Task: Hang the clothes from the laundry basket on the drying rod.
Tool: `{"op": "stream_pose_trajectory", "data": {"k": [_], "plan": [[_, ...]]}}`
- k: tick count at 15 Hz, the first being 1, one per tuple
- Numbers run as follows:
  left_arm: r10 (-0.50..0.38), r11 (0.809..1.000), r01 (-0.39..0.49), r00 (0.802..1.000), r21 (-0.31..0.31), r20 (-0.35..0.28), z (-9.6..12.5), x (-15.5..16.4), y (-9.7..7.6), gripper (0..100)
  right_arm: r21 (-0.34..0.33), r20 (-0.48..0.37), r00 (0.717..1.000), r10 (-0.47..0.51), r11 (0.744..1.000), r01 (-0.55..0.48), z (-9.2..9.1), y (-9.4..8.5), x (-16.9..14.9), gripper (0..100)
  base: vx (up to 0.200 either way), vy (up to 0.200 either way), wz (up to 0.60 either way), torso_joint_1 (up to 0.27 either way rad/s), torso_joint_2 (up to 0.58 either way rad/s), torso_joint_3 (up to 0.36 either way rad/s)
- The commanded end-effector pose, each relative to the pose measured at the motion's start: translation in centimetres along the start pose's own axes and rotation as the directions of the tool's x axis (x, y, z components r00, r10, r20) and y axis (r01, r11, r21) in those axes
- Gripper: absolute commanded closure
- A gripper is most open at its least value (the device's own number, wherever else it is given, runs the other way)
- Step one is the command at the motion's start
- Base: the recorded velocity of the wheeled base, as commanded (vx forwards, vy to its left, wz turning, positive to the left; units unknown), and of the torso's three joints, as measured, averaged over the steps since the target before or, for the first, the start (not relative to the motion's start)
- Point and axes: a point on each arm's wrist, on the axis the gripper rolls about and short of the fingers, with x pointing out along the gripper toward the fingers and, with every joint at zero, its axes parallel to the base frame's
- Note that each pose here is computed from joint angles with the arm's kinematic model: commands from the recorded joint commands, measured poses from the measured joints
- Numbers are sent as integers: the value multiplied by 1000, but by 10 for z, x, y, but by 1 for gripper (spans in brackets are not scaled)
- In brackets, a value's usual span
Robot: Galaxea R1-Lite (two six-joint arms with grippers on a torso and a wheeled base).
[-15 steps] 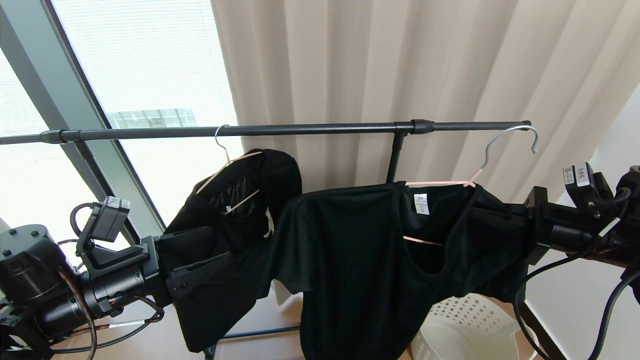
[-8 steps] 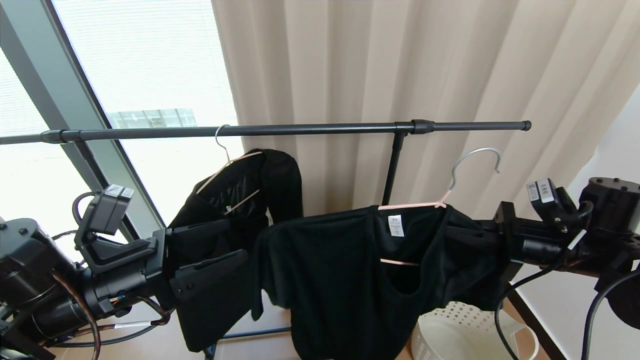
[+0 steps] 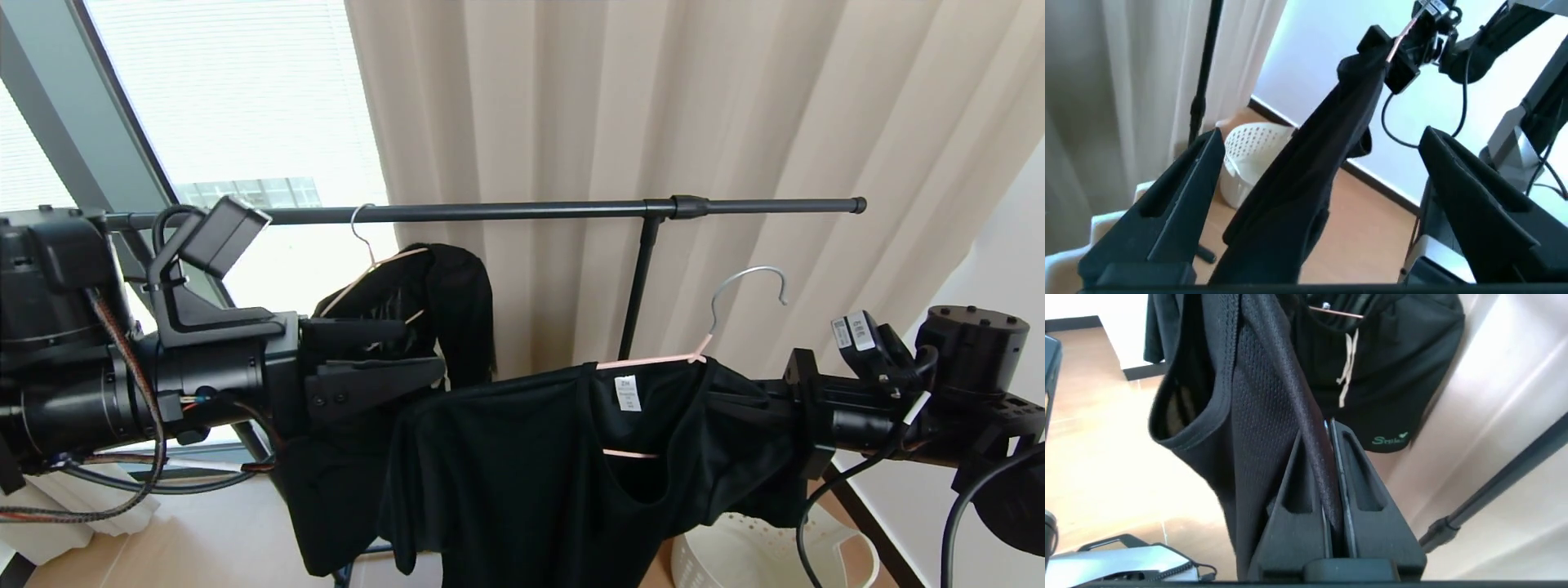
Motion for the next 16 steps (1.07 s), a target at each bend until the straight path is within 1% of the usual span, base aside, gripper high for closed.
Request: {"op": "stream_pose_trajectory", "data": {"k": [1,2,3,4,5,7,8,9,10,11,14,15,16], "plan": [[-34,991,36,999,130,-21,29,19,-38,0,-4,2,1000,20,1000,-20,1,4,4,100,0,0,0,0,0,0],[-53,985,60,997,162,-47,30,25,-41,0,-5,3,1000,23,1000,-23,1,5,4,100,0,0,0,0,0,0],[-61,982,70,997,174,-54,30,28,-42,0,-3,1,1000,23,1000,-23,1,5,4,100,0,0,0,0,0,0],[-74,976,90,994,201,-84,33,36,-43,0,-3,1,1000,25,1000,-25,1,6,4,100,0,0,0,0,0,0],[-74,972,95,992,213,-105,33,39,-42,0,-2,1,1000,26,1000,-26,1,6,4,100,0,0,0,0,0,0],[-69,958,119,979,259,-194,33,45,-38,0,-10,4,999,33,999,-33,3,8,7,100,0,0,0,0,0,0],[-70,957,123,977,262,-203,33,45,-39,0,-13,5,1000,31,999,-31,4,8,6,100,0,0,0,0,0,0],[-76,949,146,966,278,-247,34,50,-42,0,-13,0,1000,16,1000,-16,5,9,7,100,0,0,0,0,0,0],[-76,949,146,966,278,-247,34,50,-42,0,-13,0,1000,16,1000,-16,5,9,7,100,0,0,0,0,0,0],[-63,944,145,961,297,-270,30,57,-42,0,-13,-1,1000,31,999,-31,5,12,11,100,0,0,0,0,0,0],[-53,930,162,947,330,-316,20,68,-35,0,-17,-14,1000,-6,1000,6,6,12,13,100,0,0,0,0,0,0],[-29,930,151,939,336,-341,14,78,-32,0,-21,-19,1000,-16,1000,15,7,15,16,100,0,0,0,0,0,0],[-19,929,146,938,341,-347,13,83,-30,0,-22,-19,1000,-18,1000,17,7,15,16,100,0,0,0,0,0,0]]}}
